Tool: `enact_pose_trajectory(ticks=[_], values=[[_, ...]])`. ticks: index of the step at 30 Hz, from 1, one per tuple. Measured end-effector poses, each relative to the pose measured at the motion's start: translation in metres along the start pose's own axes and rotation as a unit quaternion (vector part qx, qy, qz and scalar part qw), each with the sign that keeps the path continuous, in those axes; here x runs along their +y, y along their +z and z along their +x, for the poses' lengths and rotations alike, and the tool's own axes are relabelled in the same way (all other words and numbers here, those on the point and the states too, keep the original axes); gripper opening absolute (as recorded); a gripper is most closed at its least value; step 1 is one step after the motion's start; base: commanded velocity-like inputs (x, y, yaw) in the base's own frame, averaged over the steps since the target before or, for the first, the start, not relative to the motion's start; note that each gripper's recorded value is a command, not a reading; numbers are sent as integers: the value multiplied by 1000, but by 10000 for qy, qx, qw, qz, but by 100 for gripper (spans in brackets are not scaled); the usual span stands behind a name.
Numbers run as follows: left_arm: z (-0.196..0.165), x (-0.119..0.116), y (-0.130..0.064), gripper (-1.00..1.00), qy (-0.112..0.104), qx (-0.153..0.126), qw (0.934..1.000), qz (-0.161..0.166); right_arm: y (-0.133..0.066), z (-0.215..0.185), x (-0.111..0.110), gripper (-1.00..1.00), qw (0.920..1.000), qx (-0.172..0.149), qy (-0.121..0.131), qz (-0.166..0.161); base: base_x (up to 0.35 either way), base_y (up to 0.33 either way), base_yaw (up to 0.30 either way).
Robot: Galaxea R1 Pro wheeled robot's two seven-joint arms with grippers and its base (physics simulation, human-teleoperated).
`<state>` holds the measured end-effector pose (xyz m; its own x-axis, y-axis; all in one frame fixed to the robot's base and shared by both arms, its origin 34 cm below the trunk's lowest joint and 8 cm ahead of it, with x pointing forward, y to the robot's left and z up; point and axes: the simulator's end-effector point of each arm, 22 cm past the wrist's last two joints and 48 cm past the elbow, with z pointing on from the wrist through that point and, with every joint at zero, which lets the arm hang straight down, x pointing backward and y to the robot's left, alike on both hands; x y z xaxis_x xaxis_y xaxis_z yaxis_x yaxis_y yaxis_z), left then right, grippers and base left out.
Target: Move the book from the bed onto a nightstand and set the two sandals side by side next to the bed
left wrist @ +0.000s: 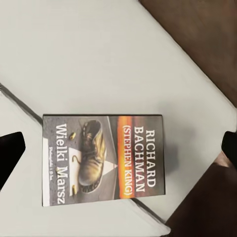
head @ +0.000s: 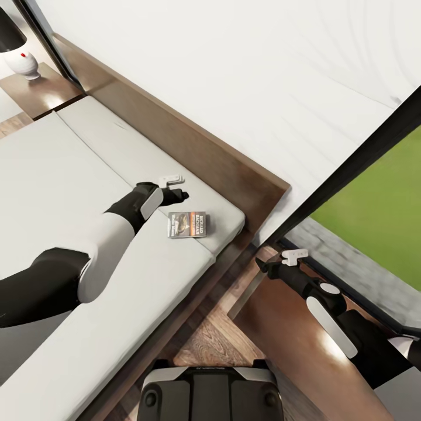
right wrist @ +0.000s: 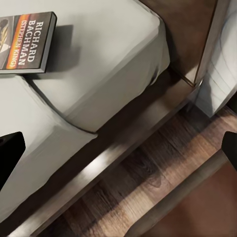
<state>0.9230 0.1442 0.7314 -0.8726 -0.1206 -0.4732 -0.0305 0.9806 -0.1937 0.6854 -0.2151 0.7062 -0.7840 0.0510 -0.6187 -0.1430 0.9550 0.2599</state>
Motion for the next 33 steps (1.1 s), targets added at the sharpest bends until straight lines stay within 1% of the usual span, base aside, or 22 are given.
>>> enact_pose_trajectory(ticks=[7,9,10,11,12,13,16,33], values=[[-2,1,6,100,6,-49,10000,-1,5,1,-1,100,10000,6,-5,-2,0,0,0],[-3,0,7,100,52,-69,10000,-5,7,1,-2,100,10000,5,-4,0,0,0,0],[-4,0,8,100,123,-87,9999,-16,8,2,-2,100,10000,5,-4,0,0,0,0],[-6,-1,9,100,321,-153,9994,-58,8,2,-2,100,10000,4,-3,-2,0,0,0],[-8,-2,9,100,414,-203,9989,-76,9,2,-3,100,10000,4,-3,0,0,0,0],[-10,-2,10,100,474,-252,9985,-87,10,2,-3,100,10000,2,-3,2,0,0,0],[-12,-3,11,100,544,-332,9979,-100,11,2,-4,100,10000,0,0,1,0,0,0],[-13,-3,12,100,576,-363,9976,-103,11,1,-4,100,10000,-8,6,4,0,0,0]])
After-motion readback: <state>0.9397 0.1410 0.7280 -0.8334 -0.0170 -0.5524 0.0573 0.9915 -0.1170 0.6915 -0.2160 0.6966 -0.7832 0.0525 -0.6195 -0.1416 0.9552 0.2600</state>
